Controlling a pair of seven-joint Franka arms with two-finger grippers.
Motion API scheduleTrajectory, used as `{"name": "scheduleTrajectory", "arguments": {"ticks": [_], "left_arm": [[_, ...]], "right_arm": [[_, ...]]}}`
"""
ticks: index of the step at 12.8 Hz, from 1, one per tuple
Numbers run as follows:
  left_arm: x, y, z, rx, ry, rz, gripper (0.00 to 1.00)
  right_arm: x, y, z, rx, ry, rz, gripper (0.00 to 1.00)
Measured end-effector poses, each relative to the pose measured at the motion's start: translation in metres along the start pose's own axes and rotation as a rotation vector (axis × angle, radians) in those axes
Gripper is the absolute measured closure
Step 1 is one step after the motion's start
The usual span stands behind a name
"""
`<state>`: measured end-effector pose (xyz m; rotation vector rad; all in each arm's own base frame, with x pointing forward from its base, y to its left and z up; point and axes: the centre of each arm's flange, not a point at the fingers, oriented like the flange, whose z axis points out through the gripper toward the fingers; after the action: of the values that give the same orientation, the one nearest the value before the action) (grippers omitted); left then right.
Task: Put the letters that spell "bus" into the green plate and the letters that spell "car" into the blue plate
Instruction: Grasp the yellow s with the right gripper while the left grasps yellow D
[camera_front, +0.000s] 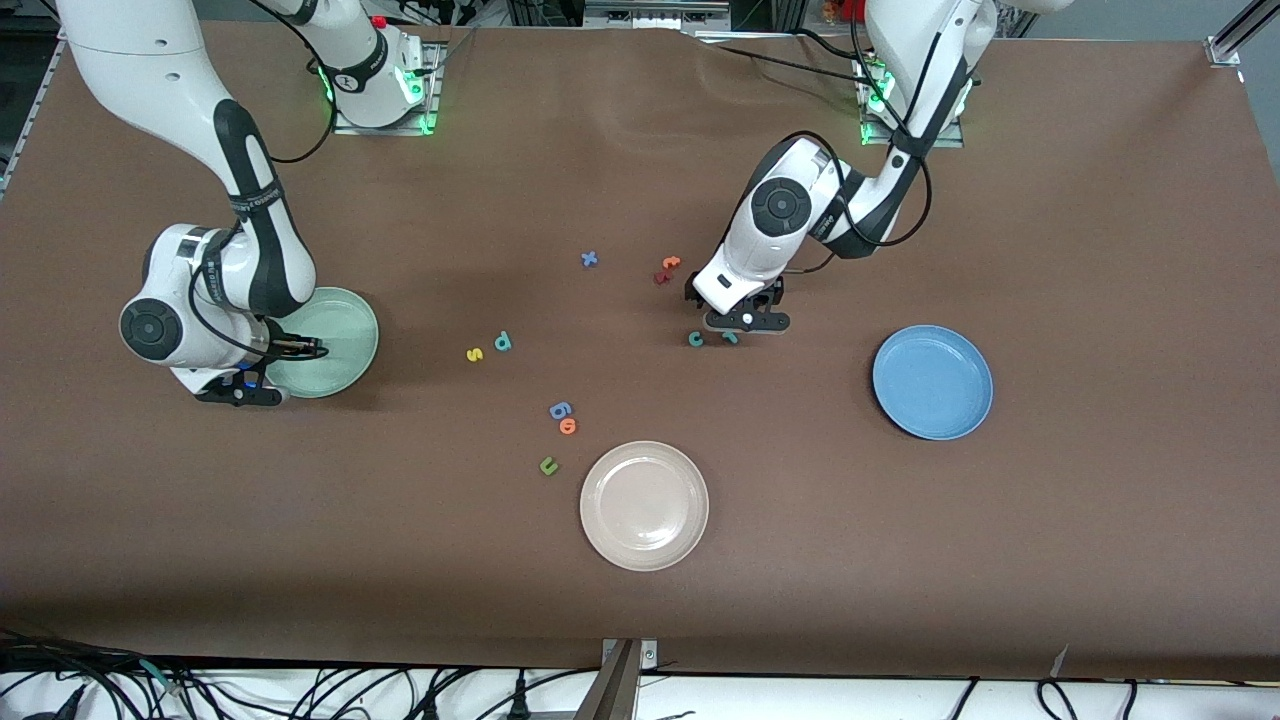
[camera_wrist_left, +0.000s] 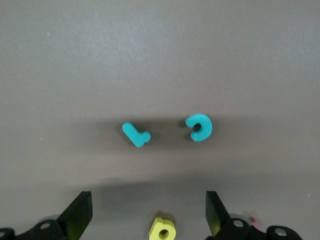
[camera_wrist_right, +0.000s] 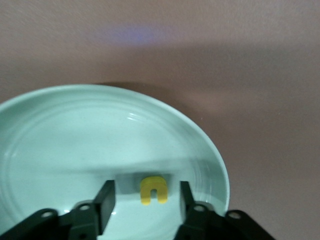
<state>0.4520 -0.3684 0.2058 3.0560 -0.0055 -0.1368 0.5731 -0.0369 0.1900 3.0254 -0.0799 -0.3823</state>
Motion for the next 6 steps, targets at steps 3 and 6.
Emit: {"name": "scheduleTrajectory", "arguments": {"ticks": [3, 6], "left_arm": [[-0.013, 0.007, 0.006, 0.008, -0.007, 0.018, 0.0], [-0.027, 0.007, 0.016, 0.004, 0.007, 0.033, 0.0]], "right_arm": [[0.003, -0.027, -0.039, 0.029, 0.049, -0.008, 0.02], [-0.002, -0.092, -0.076, 0.076, 0.098, -0.043, 0.0]]}}
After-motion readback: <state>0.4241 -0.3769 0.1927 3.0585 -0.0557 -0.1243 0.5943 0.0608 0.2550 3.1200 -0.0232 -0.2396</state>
